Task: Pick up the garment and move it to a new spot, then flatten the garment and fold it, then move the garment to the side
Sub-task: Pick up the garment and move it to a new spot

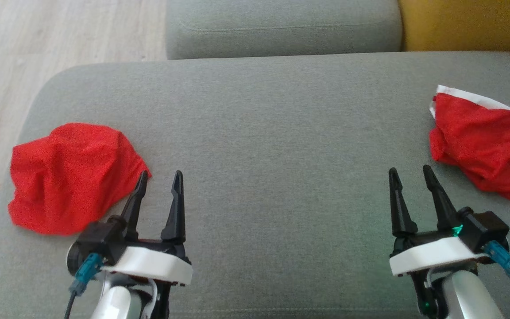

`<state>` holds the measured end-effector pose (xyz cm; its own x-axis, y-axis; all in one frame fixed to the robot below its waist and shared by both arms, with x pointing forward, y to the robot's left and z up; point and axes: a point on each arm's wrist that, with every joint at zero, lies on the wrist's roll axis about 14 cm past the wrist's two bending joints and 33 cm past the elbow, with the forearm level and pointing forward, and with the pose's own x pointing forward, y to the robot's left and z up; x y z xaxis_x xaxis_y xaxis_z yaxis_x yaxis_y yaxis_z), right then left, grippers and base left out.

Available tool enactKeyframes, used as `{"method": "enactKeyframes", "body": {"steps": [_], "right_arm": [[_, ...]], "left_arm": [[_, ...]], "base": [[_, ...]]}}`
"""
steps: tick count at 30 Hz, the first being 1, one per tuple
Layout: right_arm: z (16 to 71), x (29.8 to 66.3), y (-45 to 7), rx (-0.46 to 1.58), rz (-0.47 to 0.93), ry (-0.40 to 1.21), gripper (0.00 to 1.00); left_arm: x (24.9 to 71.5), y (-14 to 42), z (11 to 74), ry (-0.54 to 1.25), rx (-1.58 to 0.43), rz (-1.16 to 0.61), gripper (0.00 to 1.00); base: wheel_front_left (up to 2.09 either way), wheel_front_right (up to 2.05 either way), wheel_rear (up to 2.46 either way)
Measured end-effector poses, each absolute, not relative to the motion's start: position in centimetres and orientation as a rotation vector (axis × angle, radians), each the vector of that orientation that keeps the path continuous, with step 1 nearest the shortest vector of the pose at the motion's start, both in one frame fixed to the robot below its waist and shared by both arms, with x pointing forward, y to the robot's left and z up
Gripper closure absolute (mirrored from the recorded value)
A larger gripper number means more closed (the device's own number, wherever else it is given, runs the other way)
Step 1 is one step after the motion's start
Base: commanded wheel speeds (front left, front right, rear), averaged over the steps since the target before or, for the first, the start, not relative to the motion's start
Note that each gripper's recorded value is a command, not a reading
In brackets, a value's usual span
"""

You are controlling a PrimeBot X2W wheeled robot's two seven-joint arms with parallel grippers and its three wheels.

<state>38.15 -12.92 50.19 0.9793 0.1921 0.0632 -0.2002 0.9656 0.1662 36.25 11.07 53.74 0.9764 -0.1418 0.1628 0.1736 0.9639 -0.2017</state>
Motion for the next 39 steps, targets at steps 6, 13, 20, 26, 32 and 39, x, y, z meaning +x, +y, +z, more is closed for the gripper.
{"method": "enactKeyframes", "body": {"steps": [6, 13, 20, 26, 32, 39], "right_arm": [[50.2, 38.5, -10.8, 0.180, 0.258, -0.041, 0.00], [50.0, 38.9, -6.5, 0.191, 0.384, -0.024, 0.00], [49.7, 38.8, -2.3, 0.208, 0.502, 0.000, 0.00], [49.0, 38.1, 0.6, 0.220, 0.588, 0.034, 0.00], [48.9, 37.3, 2.8, 0.224, 0.655, 0.050, 0.00], [48.7, 37.1, 3.7, 0.228, 0.682, 0.060, 0.00]], "left_arm": [[35.7, 12.7, 53.8, -0.154, -0.211, -0.106, 0.00], [34.5, 16.3, 53.7, -0.164, -0.190, 0.005, 0.00], [32.8, 19.9, 53.7, -0.173, -0.169, 0.121, 0.00], [30.9, 22.6, 53.7, -0.180, -0.150, 0.212, 0.00], [28.6, 24.6, 53.3, -0.181, -0.148, 0.291, 0.00], [27.7, 25.8, 52.9, -0.172, -0.141, 0.332, 0.00]], "base": [[0.00, 0.00, 0.00], [0.00, 0.00, 0.00], [0.00, 0.00, 0.00], [0.00, 0.00, 0.00], [0.00, 0.00, 0.00], [0.00, 0.00, 0.00]]}}
